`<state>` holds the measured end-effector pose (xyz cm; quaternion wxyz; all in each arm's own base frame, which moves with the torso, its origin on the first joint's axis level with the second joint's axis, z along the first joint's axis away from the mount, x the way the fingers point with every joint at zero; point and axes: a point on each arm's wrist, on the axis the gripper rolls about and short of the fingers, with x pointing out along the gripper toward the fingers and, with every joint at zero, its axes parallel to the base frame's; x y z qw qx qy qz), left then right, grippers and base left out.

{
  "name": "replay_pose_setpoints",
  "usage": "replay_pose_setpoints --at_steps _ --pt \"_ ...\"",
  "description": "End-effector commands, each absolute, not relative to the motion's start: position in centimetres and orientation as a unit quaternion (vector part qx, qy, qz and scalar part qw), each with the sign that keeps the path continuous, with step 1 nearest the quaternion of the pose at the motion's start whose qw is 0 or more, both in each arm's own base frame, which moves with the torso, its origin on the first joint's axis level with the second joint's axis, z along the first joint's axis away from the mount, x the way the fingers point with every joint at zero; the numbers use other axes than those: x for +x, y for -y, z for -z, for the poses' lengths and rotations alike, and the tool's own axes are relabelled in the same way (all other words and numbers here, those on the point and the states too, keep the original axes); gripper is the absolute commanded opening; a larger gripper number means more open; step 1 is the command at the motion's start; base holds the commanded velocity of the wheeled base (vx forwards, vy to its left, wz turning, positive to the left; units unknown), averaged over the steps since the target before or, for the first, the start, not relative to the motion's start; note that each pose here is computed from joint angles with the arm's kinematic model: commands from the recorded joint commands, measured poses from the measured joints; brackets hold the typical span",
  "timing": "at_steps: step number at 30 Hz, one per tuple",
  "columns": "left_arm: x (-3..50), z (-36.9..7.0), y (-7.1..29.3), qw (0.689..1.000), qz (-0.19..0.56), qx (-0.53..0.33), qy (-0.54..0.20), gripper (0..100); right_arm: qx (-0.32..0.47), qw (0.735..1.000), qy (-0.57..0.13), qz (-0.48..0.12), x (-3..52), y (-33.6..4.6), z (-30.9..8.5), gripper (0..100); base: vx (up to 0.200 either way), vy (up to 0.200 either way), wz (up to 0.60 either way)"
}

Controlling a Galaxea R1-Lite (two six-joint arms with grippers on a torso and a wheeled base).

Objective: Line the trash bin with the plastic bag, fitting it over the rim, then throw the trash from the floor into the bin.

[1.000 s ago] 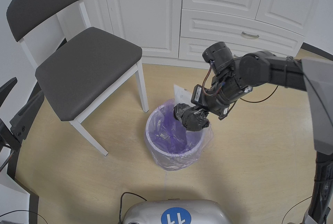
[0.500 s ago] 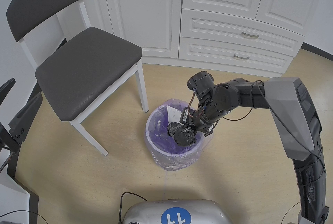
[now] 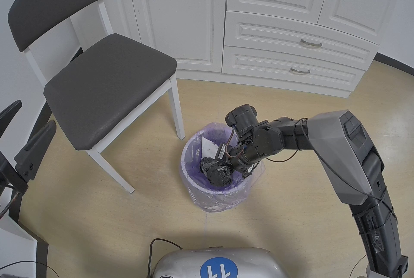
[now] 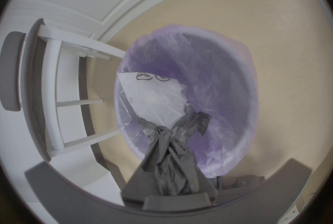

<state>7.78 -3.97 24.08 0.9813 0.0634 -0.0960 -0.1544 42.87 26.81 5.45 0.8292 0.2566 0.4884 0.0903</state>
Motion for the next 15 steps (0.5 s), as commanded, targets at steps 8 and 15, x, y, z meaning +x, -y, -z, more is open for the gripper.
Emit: replay_pose_setpoints --at_steps 8,15 --pt "7.95 -23.89 4.08 0.981 0.156 0.065 0.091 100 0.245 0.819 -0.511 -0.086 42.95 -26.79 -3.37 0 0.000 0.000 0.00" --pt "7.98 -23.88 4.10 0.982 0.156 0.066 0.090 100 0.240 0.820 -0.513 -0.086 43.07 -26.60 -3.13 0 0.000 0.000 0.00"
